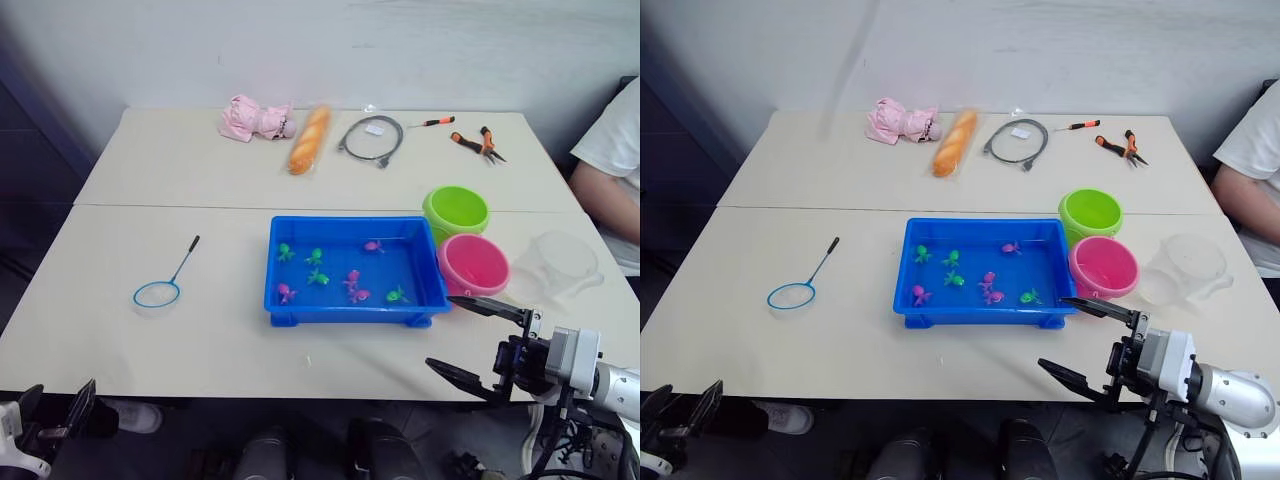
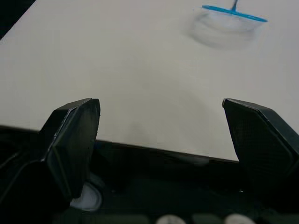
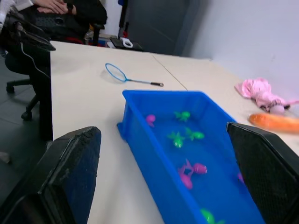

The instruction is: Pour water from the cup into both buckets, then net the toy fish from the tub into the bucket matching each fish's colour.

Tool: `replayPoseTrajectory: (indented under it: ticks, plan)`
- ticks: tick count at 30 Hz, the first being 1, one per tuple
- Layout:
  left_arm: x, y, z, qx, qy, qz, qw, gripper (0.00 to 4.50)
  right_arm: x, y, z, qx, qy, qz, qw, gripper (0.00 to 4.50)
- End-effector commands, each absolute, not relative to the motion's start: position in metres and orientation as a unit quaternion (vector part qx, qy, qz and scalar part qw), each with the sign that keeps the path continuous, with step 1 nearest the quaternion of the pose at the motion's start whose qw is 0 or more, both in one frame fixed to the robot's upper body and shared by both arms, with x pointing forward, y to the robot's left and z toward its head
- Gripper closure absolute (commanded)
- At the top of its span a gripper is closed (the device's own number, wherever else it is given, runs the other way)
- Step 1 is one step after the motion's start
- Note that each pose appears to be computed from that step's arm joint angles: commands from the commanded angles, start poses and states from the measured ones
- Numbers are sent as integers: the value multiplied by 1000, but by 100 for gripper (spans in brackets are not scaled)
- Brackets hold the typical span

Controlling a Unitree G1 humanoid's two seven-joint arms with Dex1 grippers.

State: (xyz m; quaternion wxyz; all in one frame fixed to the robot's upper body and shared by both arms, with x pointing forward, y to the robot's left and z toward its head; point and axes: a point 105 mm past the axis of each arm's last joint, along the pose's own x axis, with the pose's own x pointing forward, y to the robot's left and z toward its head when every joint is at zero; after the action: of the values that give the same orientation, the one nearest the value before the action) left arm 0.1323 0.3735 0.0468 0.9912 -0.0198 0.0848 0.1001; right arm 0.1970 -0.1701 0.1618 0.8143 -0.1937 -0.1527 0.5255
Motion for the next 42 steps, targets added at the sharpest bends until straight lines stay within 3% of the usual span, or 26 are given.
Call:
replayPoseTrajectory:
  ticks: [1, 8, 10, 13, 21, 26, 33, 34, 35, 38, 42]
  plan:
    - [156, 359, 73, -7, 34, 71, 997, 0, 197, -165, 170, -198, -181, 524, 808, 3]
    - [236, 327, 119, 54, 26, -22, 998, 0, 202, -156, 174, -188, -189, 538, 799, 3]
    - [260, 319, 122, 62, 65, -54, 995, 0, 202, -154, 174, -187, -190, 540, 798, 3]
    - [277, 315, 119, 57, 112, -80, 989, 0, 203, -151, 175, -188, -193, 539, 798, 3]
    - [345, 309, 97, 43, 239, -97, 965, 0, 207, -144, 176, -197, -199, 534, 798, 3]
    - [363, 307, 80, 38, 286, -85, 954, 0, 206, -145, 176, -203, -196, 526, 802, 3]
    - [359, 312, 54, 30, 351, -72, 933, 0, 205, -147, 174, -210, -193, 510, 812, 3]
    - [359, 311, 51, 19, 352, -74, 933, 55, 205, -148, 175, -210, -193, 507, 814, 0]
    - [359, 309, 48, 9, 353, -79, 932, 75, 205, -148, 175, -210, -194, 504, 815, 0]
    - [359, 305, 46, 3, 348, -94, 933, 200, 204, -148, 176, -210, -195, 503, 815, 0]
    - [358, 304, 60, -3, 321, -114, 940, 384, 204, -150, 177, -216, -192, 501, 816, 0]
